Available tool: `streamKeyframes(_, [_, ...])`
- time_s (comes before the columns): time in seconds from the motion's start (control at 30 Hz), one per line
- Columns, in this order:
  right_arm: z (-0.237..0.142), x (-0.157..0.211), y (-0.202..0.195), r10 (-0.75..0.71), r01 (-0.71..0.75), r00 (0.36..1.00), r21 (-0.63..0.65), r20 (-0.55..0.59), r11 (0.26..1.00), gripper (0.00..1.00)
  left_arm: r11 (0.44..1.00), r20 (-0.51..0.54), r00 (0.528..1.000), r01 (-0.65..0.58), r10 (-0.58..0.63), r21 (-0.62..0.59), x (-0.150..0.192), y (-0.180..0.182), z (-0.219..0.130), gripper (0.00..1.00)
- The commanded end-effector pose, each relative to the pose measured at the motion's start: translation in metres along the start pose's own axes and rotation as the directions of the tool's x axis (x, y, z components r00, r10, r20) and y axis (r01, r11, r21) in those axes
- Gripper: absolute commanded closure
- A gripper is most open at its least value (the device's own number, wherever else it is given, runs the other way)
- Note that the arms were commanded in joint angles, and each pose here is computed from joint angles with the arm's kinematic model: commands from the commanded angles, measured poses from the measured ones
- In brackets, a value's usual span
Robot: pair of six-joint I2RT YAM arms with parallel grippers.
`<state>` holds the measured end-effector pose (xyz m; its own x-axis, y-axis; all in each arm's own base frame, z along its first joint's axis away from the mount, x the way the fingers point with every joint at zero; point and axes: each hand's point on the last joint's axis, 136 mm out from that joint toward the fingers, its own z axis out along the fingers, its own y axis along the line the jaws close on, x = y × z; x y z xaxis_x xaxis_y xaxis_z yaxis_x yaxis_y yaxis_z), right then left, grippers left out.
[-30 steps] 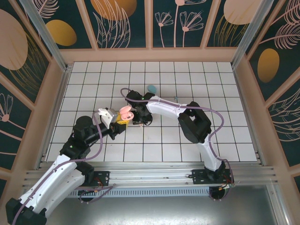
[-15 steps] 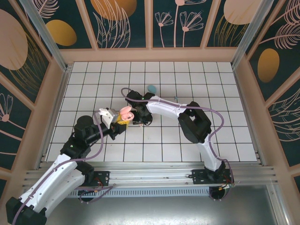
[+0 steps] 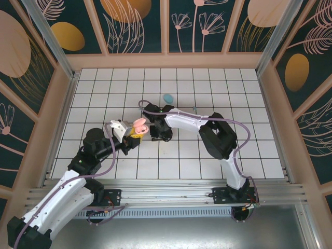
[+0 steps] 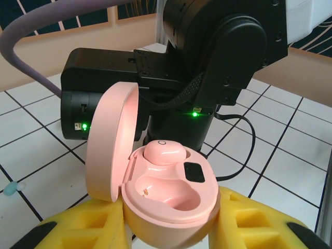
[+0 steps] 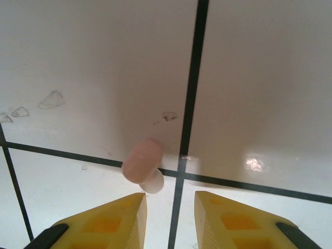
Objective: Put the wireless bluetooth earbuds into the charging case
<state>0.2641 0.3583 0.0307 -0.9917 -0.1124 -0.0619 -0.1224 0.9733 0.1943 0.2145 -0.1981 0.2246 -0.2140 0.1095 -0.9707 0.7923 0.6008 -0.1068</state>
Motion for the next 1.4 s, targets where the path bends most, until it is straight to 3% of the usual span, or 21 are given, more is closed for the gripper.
streamKeyframes(0.0, [-0.014,-0.003,0.005,0.028,-0.028,0.999,-0.036,0.015,0.999,0.70,1.000,0.037,0.999,-0.019,0.018,0.012,-0.006,-0.002,-0.001,0.90])
streamKeyframes(1.37, [-0.003,-0.023,0.021,0.023,-0.023,1.000,-0.058,0.002,0.998,0.72,1.000,0.028,1.000,-0.003,0.003,-0.004,-0.005,0.000,-0.002,0.91])
